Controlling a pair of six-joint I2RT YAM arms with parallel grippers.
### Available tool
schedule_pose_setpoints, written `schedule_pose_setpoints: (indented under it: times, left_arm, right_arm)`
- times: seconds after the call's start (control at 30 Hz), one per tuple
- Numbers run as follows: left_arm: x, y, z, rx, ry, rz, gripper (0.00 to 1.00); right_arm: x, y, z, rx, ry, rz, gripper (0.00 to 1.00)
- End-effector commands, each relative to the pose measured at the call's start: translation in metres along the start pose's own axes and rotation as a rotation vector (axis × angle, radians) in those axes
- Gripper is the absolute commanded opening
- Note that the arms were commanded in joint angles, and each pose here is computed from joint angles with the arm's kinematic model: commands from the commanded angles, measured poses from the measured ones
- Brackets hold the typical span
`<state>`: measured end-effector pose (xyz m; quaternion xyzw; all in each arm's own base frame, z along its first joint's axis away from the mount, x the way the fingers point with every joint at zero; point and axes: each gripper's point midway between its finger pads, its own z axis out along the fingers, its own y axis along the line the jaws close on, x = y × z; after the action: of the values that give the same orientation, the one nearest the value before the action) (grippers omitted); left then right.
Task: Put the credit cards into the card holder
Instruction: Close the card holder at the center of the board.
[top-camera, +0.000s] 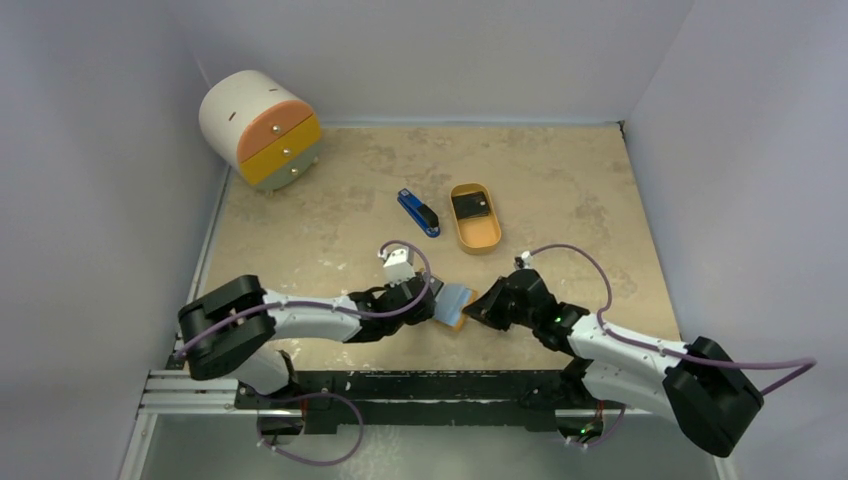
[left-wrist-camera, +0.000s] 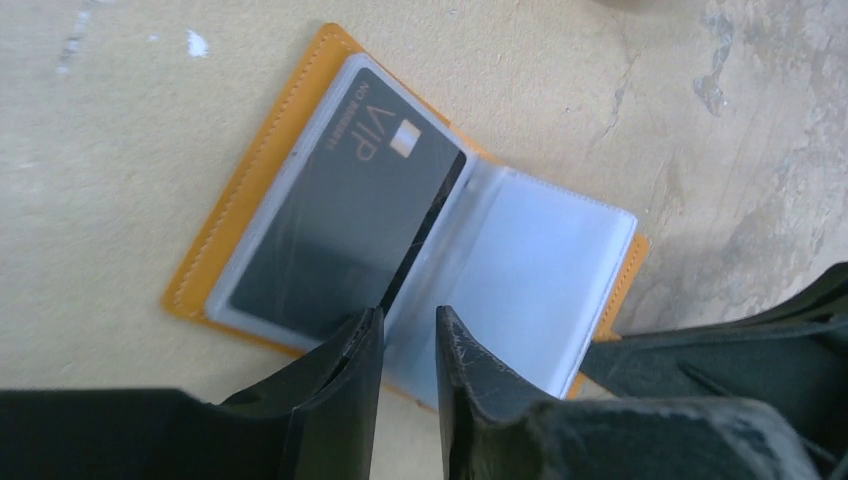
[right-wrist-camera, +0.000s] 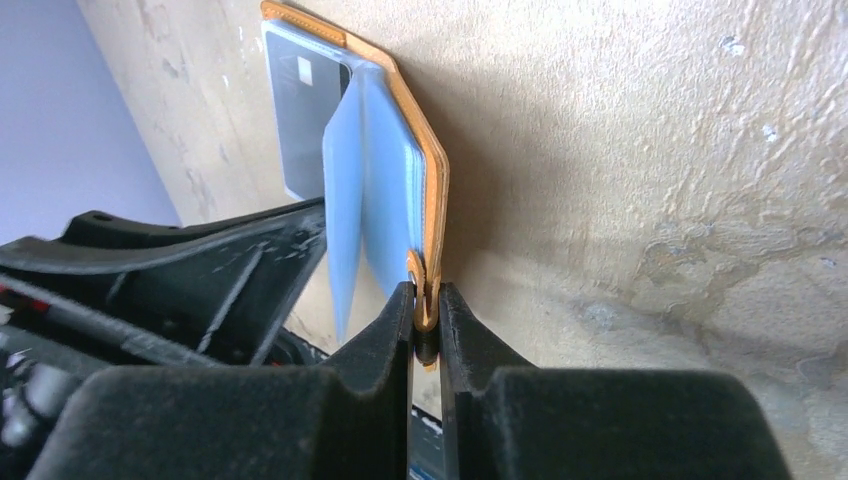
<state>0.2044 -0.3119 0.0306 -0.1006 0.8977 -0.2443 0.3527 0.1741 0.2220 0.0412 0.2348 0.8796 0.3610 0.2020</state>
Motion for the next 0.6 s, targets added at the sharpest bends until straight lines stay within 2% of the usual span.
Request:
schedule_pose_setpoints:
  times: [0.0,0.23,0.37,0.57]
  left_arm:
    - [-0.019,0.016,-0.028,-0.066,-0.018,0.091,0.29]
    - [-0.048,0.059,-0.068,-0.109,-0.139,0.036,0.41]
    - [-0.045,0.075,-0.065,-0.096,-0.124,0.030,0.43]
    - [-0.039,0.071,-0.047,-0.069,-0.085,0.072,0.40]
  right_arm:
    - [-0.003,0.005,-0.003,-0.016,0.005,-0.128,0.03]
    - [0.006,0.011,-0.009,-0.040,0.076,-0.263,0.03]
    - [0.013,0.010,-0.009,-0.058,0.125,-0.316,0.03]
    - [0.021,0.013,-0.016,-0.073,0.190,-0.406,0.04]
